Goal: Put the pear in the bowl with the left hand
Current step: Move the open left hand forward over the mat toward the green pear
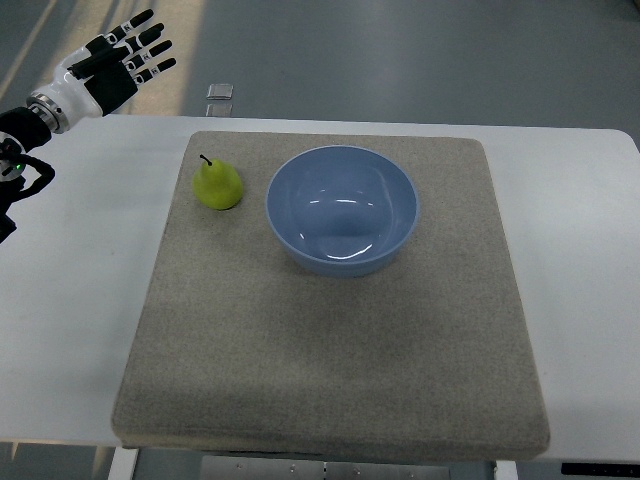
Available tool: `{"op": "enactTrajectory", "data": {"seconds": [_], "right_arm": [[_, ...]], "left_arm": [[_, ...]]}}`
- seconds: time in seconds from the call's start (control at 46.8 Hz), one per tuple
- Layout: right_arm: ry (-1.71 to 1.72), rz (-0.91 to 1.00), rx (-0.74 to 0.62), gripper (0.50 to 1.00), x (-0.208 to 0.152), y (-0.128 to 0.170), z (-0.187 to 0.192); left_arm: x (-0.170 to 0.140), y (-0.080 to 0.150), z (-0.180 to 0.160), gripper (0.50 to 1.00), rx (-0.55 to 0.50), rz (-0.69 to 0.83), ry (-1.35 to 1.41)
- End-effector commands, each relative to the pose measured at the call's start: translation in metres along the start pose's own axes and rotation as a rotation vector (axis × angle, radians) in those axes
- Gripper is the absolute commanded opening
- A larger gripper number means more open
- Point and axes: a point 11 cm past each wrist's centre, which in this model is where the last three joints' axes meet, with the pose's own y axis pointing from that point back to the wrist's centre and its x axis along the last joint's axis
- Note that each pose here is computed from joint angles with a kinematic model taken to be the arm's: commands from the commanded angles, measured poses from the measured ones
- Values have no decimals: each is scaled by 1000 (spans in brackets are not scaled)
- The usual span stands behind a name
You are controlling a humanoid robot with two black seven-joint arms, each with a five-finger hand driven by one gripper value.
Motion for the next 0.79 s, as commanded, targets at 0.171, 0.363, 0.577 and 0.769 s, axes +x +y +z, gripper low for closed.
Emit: {"op": "enactTrajectory", "data": {"seconds": [0.171, 0.363, 0.577, 0.769], "right_arm": [[0, 0, 0, 926, 0, 0, 0], [0, 0, 1, 926, 0, 0, 0], [0, 0, 0, 926, 0, 0, 0], [0, 0, 1, 926, 0, 0, 0]], "left_arm": [[-5, -3, 5, 994, -17, -13, -3], [-1, -1, 6, 994, -15, 3, -6], [-5, -3, 5, 994, 13, -14, -41], [-14, -9, 7, 994, 81, -32, -167]]}}
